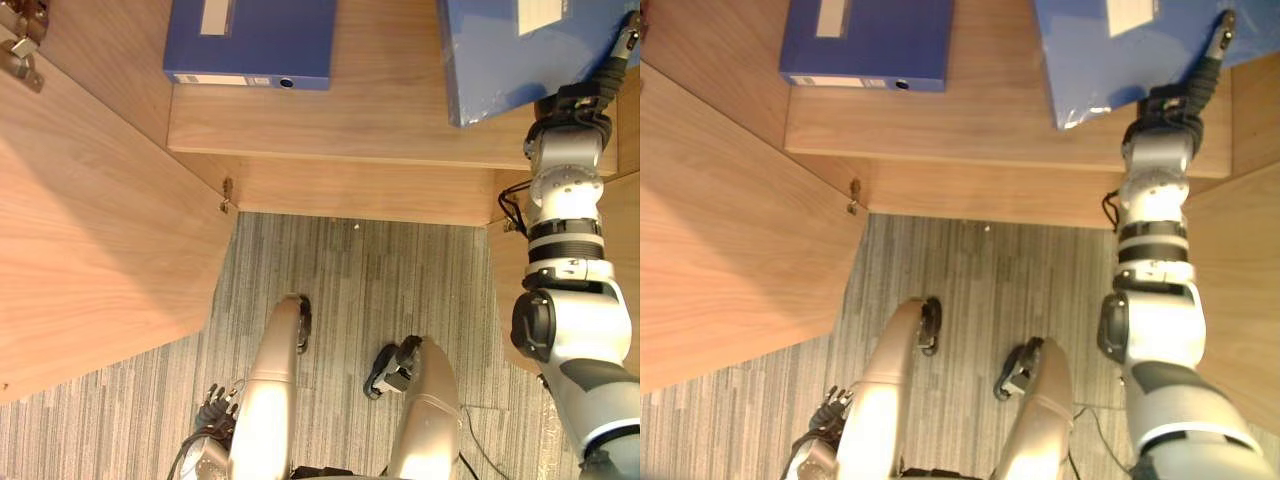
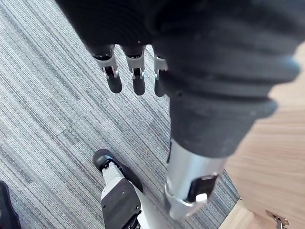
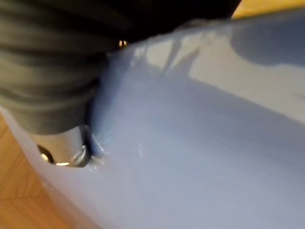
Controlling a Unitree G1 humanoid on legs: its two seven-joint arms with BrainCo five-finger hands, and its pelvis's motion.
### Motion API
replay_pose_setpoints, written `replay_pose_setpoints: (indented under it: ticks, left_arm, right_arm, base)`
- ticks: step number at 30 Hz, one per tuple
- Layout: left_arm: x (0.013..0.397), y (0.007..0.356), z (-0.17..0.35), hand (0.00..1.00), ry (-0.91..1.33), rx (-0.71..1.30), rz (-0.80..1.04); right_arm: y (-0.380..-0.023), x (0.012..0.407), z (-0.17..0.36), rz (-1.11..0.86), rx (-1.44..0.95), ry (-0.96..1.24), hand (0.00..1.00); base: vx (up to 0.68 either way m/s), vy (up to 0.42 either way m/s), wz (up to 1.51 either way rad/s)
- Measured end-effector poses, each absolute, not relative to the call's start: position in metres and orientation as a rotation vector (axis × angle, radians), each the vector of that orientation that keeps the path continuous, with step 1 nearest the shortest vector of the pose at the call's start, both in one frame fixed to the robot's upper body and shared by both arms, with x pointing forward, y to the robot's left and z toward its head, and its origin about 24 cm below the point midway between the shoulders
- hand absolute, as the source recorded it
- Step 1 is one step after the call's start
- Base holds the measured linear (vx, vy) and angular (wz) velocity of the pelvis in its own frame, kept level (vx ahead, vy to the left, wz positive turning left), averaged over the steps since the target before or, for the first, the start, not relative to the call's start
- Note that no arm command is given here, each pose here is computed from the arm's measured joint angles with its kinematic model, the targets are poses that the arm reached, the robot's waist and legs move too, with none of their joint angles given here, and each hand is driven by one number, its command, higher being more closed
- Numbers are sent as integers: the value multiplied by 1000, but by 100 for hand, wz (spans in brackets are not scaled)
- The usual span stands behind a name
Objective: Walk over to the cabinet, pick up the folder, carry it to the office cabinet, place the folder inside the office cabinet, then close the office cabinet door
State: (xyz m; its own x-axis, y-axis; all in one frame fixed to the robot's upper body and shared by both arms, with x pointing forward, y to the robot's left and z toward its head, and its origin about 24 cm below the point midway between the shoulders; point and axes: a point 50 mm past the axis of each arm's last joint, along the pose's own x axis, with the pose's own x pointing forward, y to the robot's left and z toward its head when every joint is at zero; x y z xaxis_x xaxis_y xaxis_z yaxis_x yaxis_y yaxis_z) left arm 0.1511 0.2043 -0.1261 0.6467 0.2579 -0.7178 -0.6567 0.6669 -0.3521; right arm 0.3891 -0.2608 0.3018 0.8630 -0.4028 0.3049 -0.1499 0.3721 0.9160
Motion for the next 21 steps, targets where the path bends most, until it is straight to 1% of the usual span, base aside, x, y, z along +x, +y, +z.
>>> replay_pose_setpoints:
  ticks: [7, 12, 15, 16, 21]
  left_arm:
    - [145, 200, -127, 0, 694, -641, 580]
    - [149, 200, -123, 0, 670, -637, 578]
    - [152, 199, -120, 0, 656, -634, 578]
    - [152, 199, -120, 0, 656, -633, 579]
    - [152, 200, -120, 0, 653, -629, 594]
  right_arm:
    - [-253, 390, 331, -170, 1238, -544, 100]
    - [-246, 392, 343, -187, 1246, -510, 100]
    - [-248, 395, 335, -243, 1260, -458, 100]
    - [-248, 396, 334, -252, 1262, -450, 0]
    - [-250, 394, 336, -275, 1282, -452, 0]
  base:
    - [-24, -10, 14]
    - [-18, -8, 7]
    - [-7, 0, 1]
    - [0, 0, 0]
    - [0, 1, 1]
